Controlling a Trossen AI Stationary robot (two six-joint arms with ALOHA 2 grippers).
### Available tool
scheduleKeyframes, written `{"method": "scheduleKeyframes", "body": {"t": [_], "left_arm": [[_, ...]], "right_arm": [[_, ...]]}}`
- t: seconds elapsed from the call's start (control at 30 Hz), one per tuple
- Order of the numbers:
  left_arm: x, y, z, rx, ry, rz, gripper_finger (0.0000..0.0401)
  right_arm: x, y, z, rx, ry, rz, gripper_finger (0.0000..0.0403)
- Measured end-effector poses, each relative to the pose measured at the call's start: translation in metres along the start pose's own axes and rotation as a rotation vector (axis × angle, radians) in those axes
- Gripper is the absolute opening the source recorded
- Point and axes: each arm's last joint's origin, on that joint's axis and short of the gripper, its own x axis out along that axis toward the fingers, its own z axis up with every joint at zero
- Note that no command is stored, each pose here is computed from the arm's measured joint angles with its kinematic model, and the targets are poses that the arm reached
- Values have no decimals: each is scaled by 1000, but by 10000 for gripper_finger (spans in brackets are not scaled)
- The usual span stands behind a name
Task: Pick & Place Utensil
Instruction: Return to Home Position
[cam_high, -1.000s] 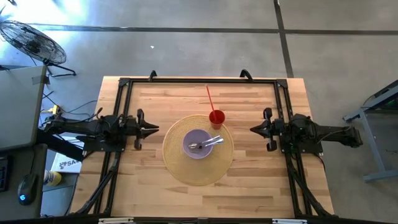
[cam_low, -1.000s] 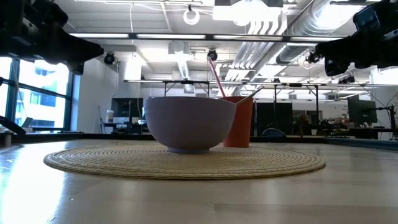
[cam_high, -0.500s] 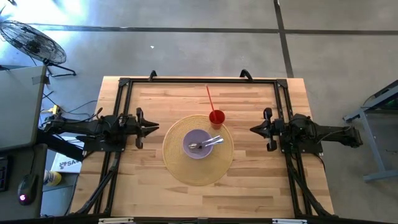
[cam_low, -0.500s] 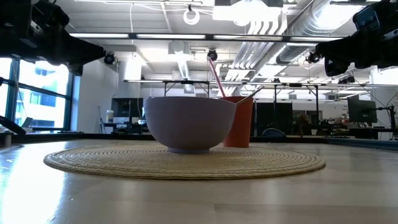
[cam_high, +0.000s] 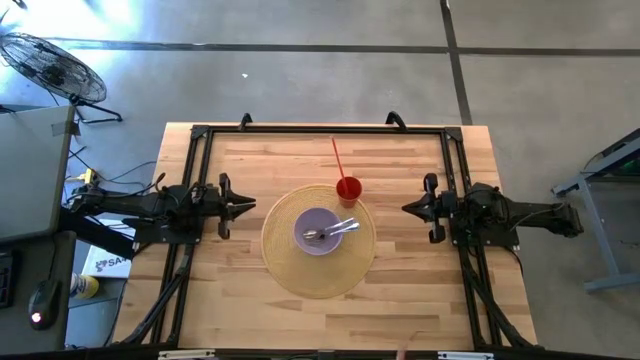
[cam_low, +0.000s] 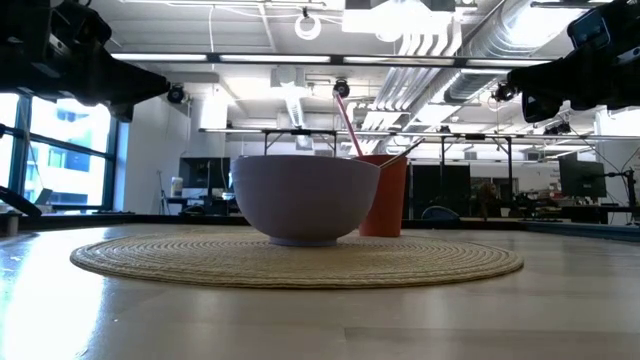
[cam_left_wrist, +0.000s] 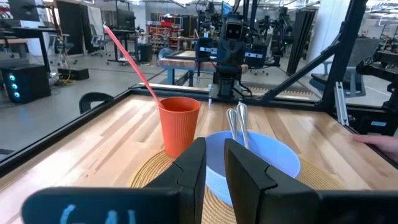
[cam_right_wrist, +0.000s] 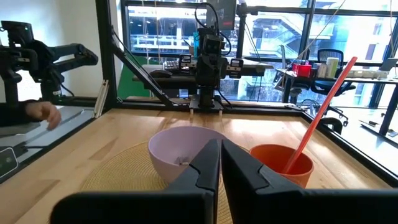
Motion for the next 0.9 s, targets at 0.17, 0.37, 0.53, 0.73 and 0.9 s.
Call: {"method": "scheduleKeyframes", "body": {"t": [0.17,0.37,0.53,0.73,0.9], "left_arm": [[0,0,0,0,1,0,56],[0,0,-1,1,5,0,56],[0,0,-2,5,23,1,56],[0,0,-3,5,25,1,56],[0,0,-3,5,25,1,56]], "right_arm": [[0,0,0,0,0,0,12],[0,0,0,0,0,0,12],[0,0,0,0,0,0,12],[0,0,0,0,0,0,12],[0,0,0,0,0,0,12]]}}
